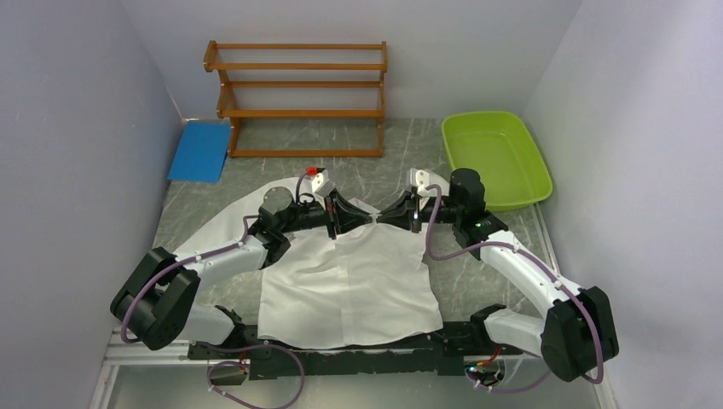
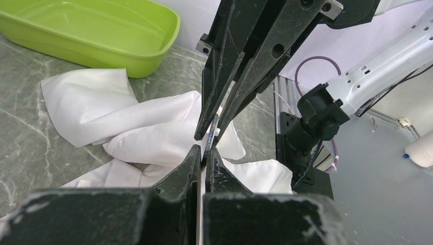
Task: Pin the brooch onto the clothing
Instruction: Pin the brooch to the clothes.
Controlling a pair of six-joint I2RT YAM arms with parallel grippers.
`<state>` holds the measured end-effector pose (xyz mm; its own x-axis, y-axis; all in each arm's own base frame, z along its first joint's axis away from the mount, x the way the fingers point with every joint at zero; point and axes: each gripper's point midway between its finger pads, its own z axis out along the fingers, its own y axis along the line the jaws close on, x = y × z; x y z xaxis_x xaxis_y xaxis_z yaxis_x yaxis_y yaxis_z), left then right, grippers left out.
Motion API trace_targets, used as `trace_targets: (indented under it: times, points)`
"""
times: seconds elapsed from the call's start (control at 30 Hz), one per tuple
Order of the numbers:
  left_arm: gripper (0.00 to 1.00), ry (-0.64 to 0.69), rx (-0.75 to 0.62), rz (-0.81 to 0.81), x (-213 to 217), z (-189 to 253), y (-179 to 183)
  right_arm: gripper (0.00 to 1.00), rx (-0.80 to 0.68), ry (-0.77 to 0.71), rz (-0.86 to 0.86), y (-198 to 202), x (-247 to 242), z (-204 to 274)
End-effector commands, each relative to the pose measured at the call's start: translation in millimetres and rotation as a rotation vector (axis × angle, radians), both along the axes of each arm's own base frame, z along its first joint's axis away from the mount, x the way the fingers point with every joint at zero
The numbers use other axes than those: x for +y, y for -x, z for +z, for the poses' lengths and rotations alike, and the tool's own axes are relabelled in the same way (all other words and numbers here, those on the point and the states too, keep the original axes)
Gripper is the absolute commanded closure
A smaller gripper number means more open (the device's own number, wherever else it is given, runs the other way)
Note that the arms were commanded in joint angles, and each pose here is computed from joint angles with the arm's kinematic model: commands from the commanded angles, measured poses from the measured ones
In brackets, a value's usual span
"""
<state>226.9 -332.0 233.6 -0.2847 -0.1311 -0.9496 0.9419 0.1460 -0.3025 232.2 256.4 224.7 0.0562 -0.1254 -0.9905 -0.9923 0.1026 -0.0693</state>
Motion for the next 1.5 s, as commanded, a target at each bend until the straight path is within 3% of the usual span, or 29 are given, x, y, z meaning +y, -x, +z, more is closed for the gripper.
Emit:
trace_targets:
  times: [0.0,0.2,0.33,0.43,0.47,0.5,0.57,0.7,0.83,0.97,1.2,1.27,1.33,1.4,1.47]
  points:
    - [0.97,0.079,-0.090,-0.048,-1.4,38.5,14.0,1.00,-0.082,-0.007,-0.072,-20.4,-0.9,16.3]
    - [0.97,0.080,-0.074,-0.009,1.6,33.9,10.4,1.00,-0.151,-0.045,-0.039,-9.3,-1.9,20.8]
    - [0.97,0.073,-0.073,0.013,3.3,31.4,8.1,0.64,-0.205,-0.078,0.014,4.5,-1.9,27.7]
    - [0.97,0.055,-0.093,0.030,4.8,31.0,5.6,0.28,-0.246,-0.125,-0.006,8.6,-4.1,38.8]
    - [0.97,0.042,-0.102,0.041,5.2,30.2,3.4,0.06,-0.247,-0.139,-0.024,8.7,-5.3,41.9]
    - [0.97,0.026,-0.110,0.052,5.7,28.7,1.1,0.01,-0.255,-0.150,-0.045,7.7,-6.6,45.1]
    - [0.97,-0.034,-0.119,0.079,7.2,19.2,-4.7,0.00,-0.260,-0.162,-0.080,5.2,-9.6,50.0]
    - [0.97,-0.187,-0.270,0.119,10.6,2.7,-16.0,0.00,-0.242,-0.174,-0.171,-4.6,-15.9,58.2]
    - [0.97,-0.323,-0.603,0.103,11.2,-12.6,-14.3,0.00,0.003,-0.313,-0.407,-32.2,-29.7,76.7]
    - [0.97,-0.350,-0.866,0.105,15.5,-12.5,-13.5,0.00,0.174,-0.281,-0.537,-53.2,-36.7,71.5]
    - [0.98,-0.519,-1.324,-0.041,9.3,-40.5,12.7,0.00,0.370,-0.331,-0.809,-77.8,-64.8,54.0]
    - [0.85,-0.552,-1.436,-0.043,7.4,-39.5,18.6,0.00,0.415,-0.331,-0.854,-80.2,-70.1,45.4]
    - [0.59,-0.575,-1.533,0.012,8.0,-31.3,18.8,0.00,0.445,-0.317,-0.867,-81.4,-71.6,37.7]
    - [0.07,-0.574,-1.579,0.085,10.0,-19.0,17.7,0.00,0.471,-0.300,-0.870,-82.2,-71.7,31.9]
    - [0.04,-0.553,-1.554,0.166,14.7,-3.7,15.0,0.00,0.495,-0.283,-0.869,-83.5,-71.5,27.0]
